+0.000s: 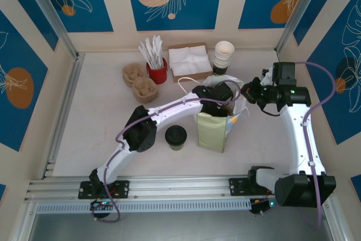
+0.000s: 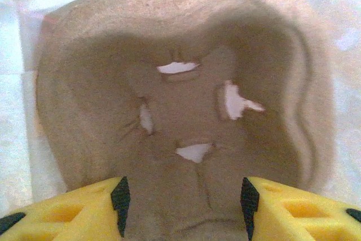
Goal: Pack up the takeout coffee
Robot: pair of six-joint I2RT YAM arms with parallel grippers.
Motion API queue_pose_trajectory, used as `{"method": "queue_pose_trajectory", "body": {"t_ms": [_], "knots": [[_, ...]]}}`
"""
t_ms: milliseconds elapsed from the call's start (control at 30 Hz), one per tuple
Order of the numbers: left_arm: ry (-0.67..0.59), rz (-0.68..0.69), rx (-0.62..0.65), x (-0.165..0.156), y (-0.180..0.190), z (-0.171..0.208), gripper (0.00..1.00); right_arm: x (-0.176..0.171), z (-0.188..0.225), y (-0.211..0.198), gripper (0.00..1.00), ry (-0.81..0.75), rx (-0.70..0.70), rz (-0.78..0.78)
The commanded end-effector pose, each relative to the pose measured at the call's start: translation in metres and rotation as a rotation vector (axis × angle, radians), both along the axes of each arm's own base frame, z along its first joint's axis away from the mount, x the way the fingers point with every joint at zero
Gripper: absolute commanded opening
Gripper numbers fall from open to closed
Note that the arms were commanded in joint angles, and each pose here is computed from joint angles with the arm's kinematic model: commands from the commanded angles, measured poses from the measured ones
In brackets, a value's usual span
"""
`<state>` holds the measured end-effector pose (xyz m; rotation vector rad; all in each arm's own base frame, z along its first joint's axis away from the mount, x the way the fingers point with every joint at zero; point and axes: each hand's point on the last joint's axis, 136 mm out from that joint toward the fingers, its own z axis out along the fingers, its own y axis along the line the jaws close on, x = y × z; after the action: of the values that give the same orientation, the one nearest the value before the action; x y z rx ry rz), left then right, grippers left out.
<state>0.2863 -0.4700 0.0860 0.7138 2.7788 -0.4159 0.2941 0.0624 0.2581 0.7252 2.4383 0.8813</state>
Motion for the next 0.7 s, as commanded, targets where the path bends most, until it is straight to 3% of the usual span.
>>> {"method": "queue_pose_trajectory", "body": {"t_ms": [0, 167, 533, 667], "knots": [[-0.032, -0.026, -0.140, 0.005, -0.007, 0.063, 0.57, 0.008, -0.004, 0.001, 0.00, 0.006, 0.008, 0.008], [-0.096, -0.032, -0.256, 0.002, -0.006, 0.129, 0.59, 0.012, -0.007, 0.003, 0.00, 0.015, 0.011, 0.010], [-0.251, -0.024, -0.427, -0.002, 0.014, 0.237, 0.59, 0.016, 0.000, 0.010, 0.00, -0.022, 0.001, 0.028], [-0.346, -0.004, -0.504, 0.004, 0.042, 0.288, 0.61, 0.022, 0.005, 0.014, 0.00, -0.085, 0.003, 0.061]]}}
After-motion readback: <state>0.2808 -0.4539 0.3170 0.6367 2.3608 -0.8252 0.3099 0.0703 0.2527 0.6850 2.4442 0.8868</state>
